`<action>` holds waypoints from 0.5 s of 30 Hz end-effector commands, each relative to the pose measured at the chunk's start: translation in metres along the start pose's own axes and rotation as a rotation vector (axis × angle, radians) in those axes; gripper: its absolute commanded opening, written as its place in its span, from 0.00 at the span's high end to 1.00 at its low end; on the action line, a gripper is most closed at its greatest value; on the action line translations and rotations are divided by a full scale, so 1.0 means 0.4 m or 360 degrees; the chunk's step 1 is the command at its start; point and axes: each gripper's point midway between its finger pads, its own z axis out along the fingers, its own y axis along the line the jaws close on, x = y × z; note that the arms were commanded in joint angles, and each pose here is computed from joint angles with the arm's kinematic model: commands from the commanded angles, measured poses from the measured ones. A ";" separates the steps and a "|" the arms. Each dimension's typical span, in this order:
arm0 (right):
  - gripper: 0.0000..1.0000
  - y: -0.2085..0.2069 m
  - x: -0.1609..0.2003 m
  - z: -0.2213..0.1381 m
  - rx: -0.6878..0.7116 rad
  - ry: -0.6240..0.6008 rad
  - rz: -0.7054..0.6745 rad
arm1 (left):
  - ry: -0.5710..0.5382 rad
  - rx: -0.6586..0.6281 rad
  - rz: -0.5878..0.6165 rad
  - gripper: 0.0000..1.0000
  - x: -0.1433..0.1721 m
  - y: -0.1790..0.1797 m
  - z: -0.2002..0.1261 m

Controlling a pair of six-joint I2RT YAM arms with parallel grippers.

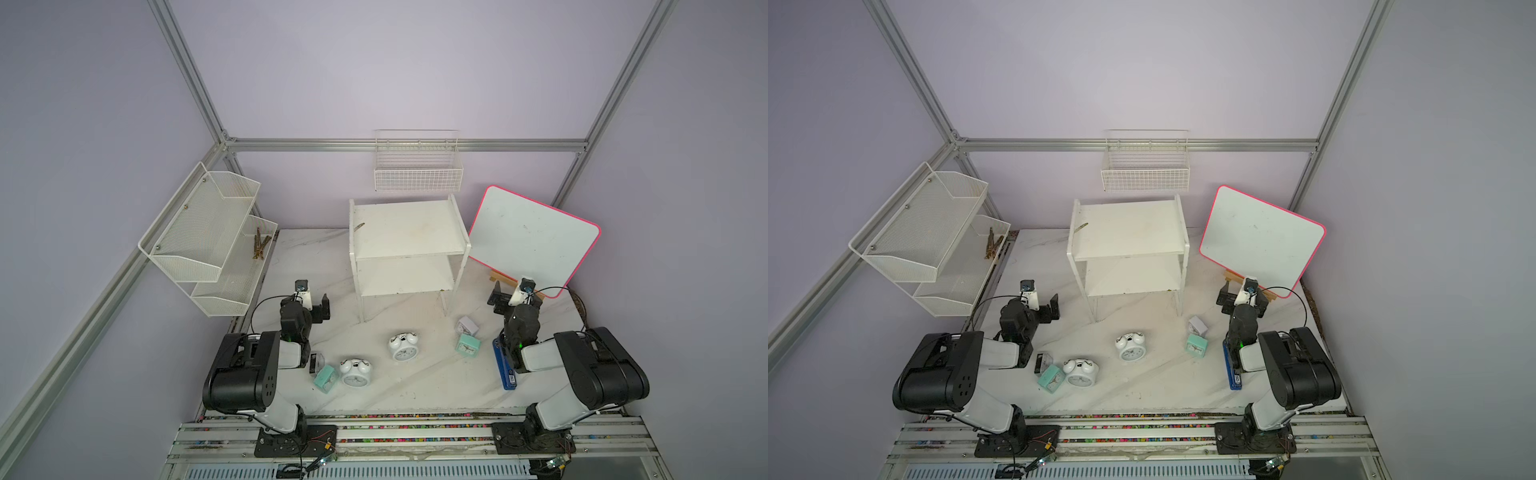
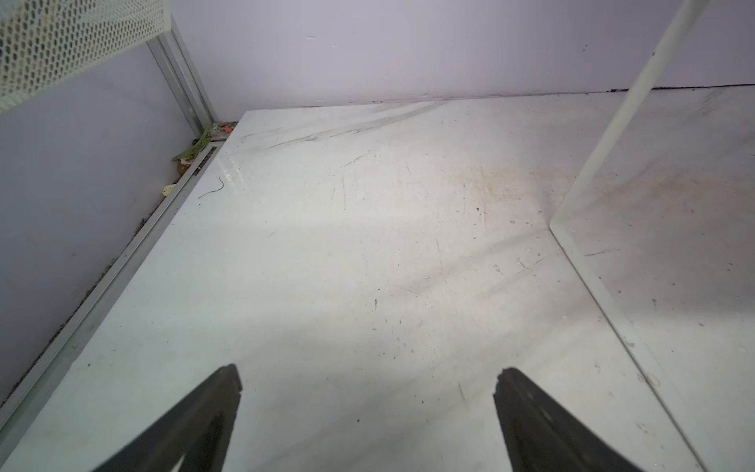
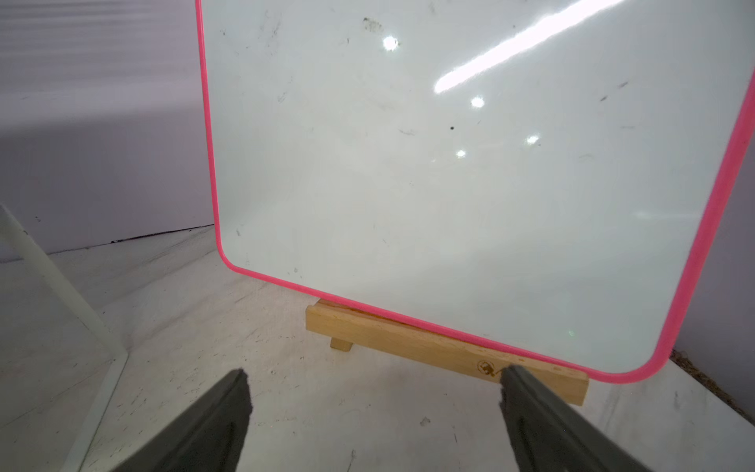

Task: Place the alarm clocks on the shelf by style
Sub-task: Pick up the alarm from the center of the board.

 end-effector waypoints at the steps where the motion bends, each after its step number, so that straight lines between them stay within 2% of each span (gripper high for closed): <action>1: 0.01 0.001 0.011 -0.002 -0.0002 0.0018 -0.0010 | -0.0104 0.0000 -0.0026 0.00 -0.058 0.000 0.007; 15: 0.01 0.001 0.010 -0.002 -0.0002 0.0016 -0.0009 | -0.0106 0.0024 -0.0016 0.00 -0.057 -0.006 0.006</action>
